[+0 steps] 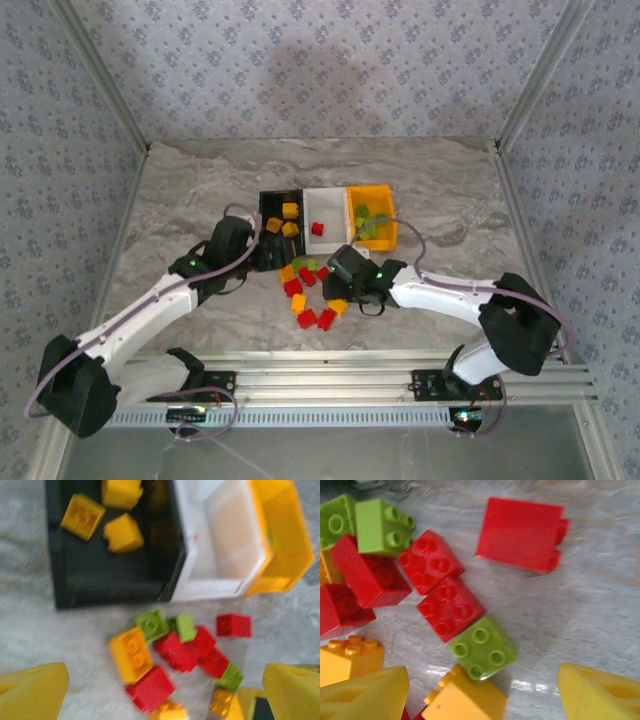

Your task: Sort the legos into containers by color

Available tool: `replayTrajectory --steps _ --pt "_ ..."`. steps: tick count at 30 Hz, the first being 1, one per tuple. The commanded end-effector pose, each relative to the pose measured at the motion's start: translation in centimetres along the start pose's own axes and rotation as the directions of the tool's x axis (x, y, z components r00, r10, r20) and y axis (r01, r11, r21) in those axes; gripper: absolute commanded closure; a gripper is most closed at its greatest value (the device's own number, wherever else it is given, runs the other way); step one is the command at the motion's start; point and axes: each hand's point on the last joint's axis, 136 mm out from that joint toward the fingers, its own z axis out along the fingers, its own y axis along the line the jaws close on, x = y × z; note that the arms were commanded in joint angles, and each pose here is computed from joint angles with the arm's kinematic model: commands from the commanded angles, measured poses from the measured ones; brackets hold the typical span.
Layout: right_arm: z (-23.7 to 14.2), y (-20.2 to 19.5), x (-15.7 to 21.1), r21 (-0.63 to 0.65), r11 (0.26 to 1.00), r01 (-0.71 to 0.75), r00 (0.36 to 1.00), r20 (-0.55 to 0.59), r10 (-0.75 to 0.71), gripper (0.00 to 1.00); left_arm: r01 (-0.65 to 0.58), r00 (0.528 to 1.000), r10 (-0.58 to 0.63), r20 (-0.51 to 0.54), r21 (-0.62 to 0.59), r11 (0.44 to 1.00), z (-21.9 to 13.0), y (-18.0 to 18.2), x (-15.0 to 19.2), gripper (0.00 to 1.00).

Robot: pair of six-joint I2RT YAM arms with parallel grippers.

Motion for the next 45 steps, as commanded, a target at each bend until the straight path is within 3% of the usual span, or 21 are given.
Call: replayTrajectory --steps 1,6,13,21,27,31,36,40,45 --pt "0.8 0.1 1.5 0.056 0.998 0.031 0.998 -0.063 -0.028 0.2 0.026 0.999 -0.025 0.041 -0.011 1.0 -1.6 1.2 0.6 0.0" --pt "1.7 -1.3 3.1 0.153 0.987 0.04 0.994 -0.109 -0.023 0.21 0.038 0.997 -0.035 0.062 -0.04 0.999 -2.7 3.0 1.8 0.0" --pt "-0.9 -5.7 5.3 0.292 0.956 0.022 0.991 -0.132 0.017 0.29 0.049 0.998 -0.045 0.05 -0.076 0.996 -3.0 4.2 2.6 0.0" --pt "-0.2 -6.1 5.8 0.229 0.973 0.002 0.989 -0.143 0.032 0.37 0.08 0.995 -0.074 0.068 -0.098 0.992 -3.0 5.4 3.1 0.0" --pt "-0.4 -5.1 4.2 0.174 0.984 0.031 0.995 -0.094 -0.015 0.58 0.115 0.993 -0.109 0.054 -0.125 0.985 -2.6 6.7 3.9 0.0" --pt "-2.5 -3.1 2.0 0.111 0.988 0.111 0.993 -0.049 -0.106 0.65 0.121 0.992 -0.115 0.058 -0.132 0.984 -2.7 7.2 4.1 0.0" --pt "-4.2 3.0 -3.3 -0.019 0.979 0.205 0.978 0.044 -0.204 0.67 0.124 0.992 -0.118 0.05 -0.152 0.98 -2.8 8.0 4.7 0.01" --pt "-3.6 8.3 -8.2 -0.083 0.964 0.253 0.963 0.114 -0.243 0.67 0.135 0.991 -0.131 0.038 -0.152 0.979 -2.7 8.2 5.4 0.0" --pt "0.1 12.6 -13.4 -0.1 0.962 0.254 0.962 0.134 -0.24 0.66 0.126 0.992 -0.124 0.022 -0.136 0.983 -2.9 8.2 5.9 0.0"
